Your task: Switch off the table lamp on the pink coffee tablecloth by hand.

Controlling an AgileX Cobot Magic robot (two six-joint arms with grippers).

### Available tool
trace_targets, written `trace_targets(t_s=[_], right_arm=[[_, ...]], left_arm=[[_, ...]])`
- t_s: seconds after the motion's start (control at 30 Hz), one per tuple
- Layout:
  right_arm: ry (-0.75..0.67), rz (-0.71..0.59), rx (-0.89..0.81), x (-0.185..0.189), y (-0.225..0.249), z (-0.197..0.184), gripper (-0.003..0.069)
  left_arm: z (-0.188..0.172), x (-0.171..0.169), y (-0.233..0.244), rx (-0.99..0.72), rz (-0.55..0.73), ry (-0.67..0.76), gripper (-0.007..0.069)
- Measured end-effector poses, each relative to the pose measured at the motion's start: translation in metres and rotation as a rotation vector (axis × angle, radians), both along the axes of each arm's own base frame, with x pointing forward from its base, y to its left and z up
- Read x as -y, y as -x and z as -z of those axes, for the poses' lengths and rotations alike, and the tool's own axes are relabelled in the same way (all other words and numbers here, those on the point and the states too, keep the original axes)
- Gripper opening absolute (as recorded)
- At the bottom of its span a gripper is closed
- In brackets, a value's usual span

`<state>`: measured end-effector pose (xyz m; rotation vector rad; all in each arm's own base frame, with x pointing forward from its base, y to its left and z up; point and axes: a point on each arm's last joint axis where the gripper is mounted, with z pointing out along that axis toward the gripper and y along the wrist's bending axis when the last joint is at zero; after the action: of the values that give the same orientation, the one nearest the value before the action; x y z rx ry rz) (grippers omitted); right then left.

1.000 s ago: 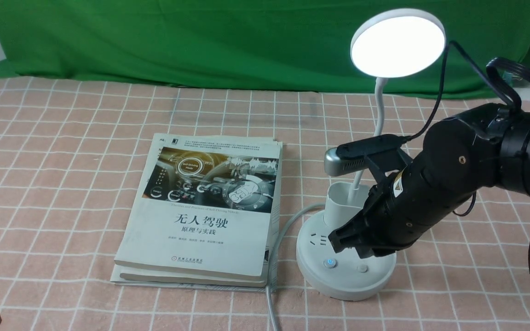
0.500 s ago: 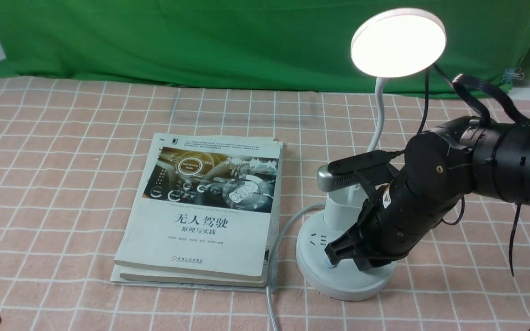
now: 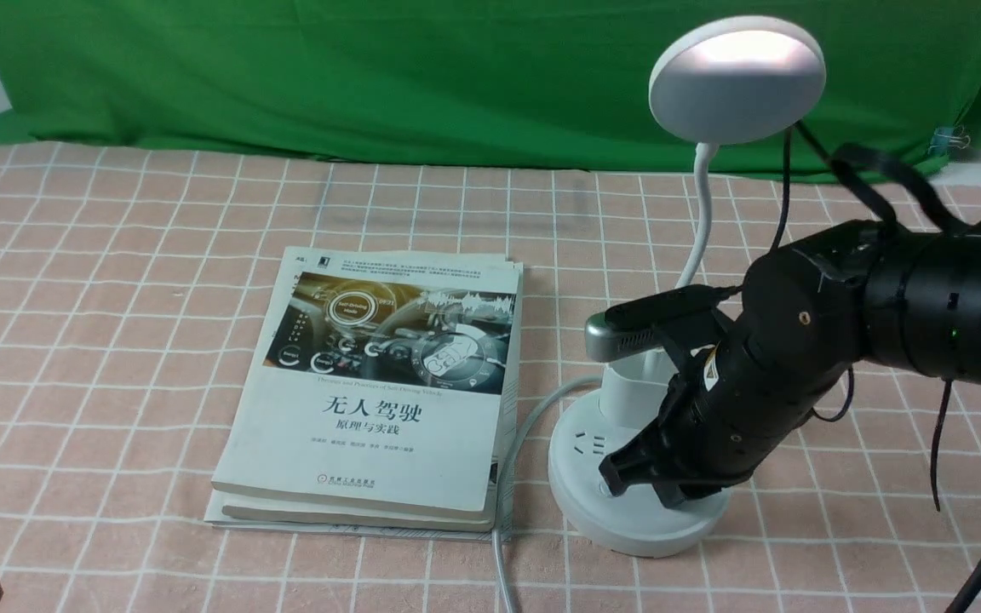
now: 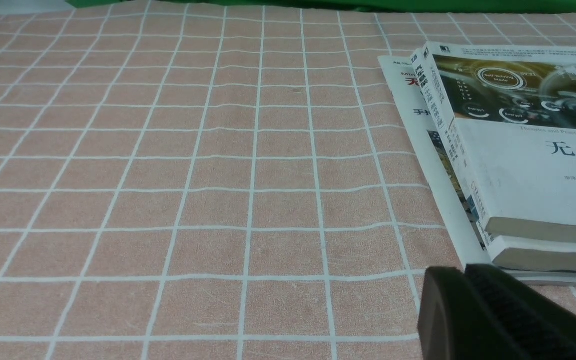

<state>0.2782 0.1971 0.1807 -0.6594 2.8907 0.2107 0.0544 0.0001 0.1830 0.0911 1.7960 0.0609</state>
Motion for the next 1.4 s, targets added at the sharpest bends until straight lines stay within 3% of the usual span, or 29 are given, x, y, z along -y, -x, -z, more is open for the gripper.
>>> trace_targets(t_s=[0.3,0.9,1.17,1.4], right_arm=[[-0.01,0.0,0.014,0.001,0.002,-0.007,0.0042],[-0.108,-0.016,0.189,0.039,0.055,-0.095,0.0042],[-0.072,-0.024,0.165,0.067,0.095,-0.084,0.0045],[-0.098,-0.022,0.205,0.071,0.1,-0.088,0.0055]], left_arm=[[0.0,0.0,0.0,0.0,0.0,0.0,0.0006],[0.0,0.0,0.0,0.0,0.0,0.0,0.0006],[0.0,0.0,0.0,0.0,0.0,0.0,0.0006],[0.0,0.0,0.0,0.0,0.0,0.0,0.0006]])
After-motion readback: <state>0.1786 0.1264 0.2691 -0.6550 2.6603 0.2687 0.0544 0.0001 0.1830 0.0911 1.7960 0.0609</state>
